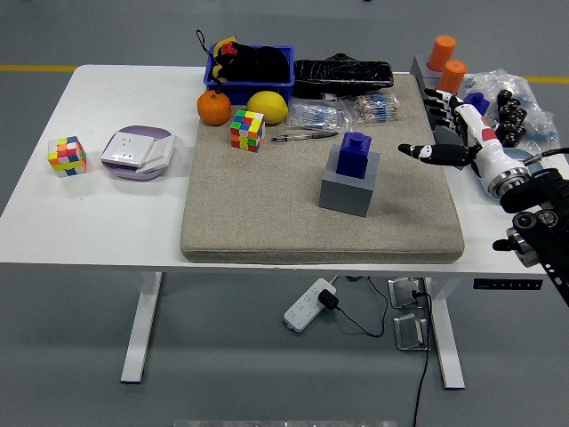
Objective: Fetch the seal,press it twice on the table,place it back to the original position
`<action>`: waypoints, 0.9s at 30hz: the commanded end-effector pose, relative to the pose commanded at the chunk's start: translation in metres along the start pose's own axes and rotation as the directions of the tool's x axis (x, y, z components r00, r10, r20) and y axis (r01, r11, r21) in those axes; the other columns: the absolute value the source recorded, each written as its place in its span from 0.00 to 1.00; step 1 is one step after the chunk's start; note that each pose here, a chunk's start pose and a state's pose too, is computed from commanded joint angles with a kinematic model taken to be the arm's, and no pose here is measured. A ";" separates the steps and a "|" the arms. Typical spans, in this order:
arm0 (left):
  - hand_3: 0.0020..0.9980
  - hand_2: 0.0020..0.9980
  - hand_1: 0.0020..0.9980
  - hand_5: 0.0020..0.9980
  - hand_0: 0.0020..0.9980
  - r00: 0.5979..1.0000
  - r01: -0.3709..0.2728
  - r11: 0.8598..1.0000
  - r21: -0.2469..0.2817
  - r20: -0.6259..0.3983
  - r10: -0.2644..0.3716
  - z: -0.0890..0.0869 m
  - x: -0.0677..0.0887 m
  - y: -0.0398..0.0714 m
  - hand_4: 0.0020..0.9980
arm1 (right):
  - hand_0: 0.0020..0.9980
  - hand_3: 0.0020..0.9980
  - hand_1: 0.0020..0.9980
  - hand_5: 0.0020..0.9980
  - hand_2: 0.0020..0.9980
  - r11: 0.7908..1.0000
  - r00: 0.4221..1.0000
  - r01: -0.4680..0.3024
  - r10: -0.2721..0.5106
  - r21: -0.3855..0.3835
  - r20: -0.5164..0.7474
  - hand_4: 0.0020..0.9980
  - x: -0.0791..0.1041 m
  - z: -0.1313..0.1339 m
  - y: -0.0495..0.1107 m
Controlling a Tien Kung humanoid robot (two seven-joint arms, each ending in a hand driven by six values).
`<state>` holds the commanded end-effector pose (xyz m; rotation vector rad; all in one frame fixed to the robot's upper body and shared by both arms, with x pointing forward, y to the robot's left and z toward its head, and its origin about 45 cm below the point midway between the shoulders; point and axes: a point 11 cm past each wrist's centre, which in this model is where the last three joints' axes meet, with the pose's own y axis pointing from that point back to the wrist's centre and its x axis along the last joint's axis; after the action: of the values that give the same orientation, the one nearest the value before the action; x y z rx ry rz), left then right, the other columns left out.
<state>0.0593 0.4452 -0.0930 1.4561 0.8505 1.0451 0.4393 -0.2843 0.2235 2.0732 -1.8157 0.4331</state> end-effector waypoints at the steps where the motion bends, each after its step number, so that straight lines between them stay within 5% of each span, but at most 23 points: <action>1: 0.82 0.76 0.80 0.32 0.83 1.000 -0.001 1.000 -0.003 -0.003 0.001 0.001 0.000 0.000 0.74 | 0.92 0.94 0.92 0.12 0.91 1.000 1.000 -0.008 0.008 -0.002 -0.001 1.00 0.004 0.001 0.001; 2: 0.82 0.76 0.80 0.32 0.83 1.000 -0.002 1.000 -0.005 -0.006 0.002 0.001 0.001 0.000 0.75 | 0.95 0.95 0.93 0.21 0.91 1.000 1.000 -0.021 0.021 -0.003 0.005 1.00 0.009 0.002 0.002; 7: 0.82 0.76 0.80 0.32 0.83 1.000 -0.005 1.000 0.006 0.000 0.005 -0.004 0.001 0.000 0.75 | 0.95 0.95 0.93 0.21 0.91 0.996 0.996 -0.083 0.084 -0.023 0.034 1.00 0.035 0.009 0.010; 8: 0.82 0.76 0.80 0.32 0.83 1.000 -0.003 1.000 0.008 0.001 0.003 -0.005 0.000 0.000 0.74 | 0.96 0.94 0.93 0.40 0.91 0.995 0.995 -0.093 0.094 -0.026 0.034 1.00 0.040 0.011 0.011; 27: 0.82 0.76 0.80 0.32 0.83 1.000 -0.008 1.000 0.007 0.004 0.008 -0.004 0.002 0.000 0.74 | 0.95 0.92 0.92 0.47 0.90 0.987 0.989 -0.145 0.147 -0.065 0.017 1.00 0.071 0.018 0.023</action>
<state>0.0567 0.4486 -0.0923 1.4682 0.8471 1.0462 0.4259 -0.3578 0.2404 1.9178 -1.9759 0.3868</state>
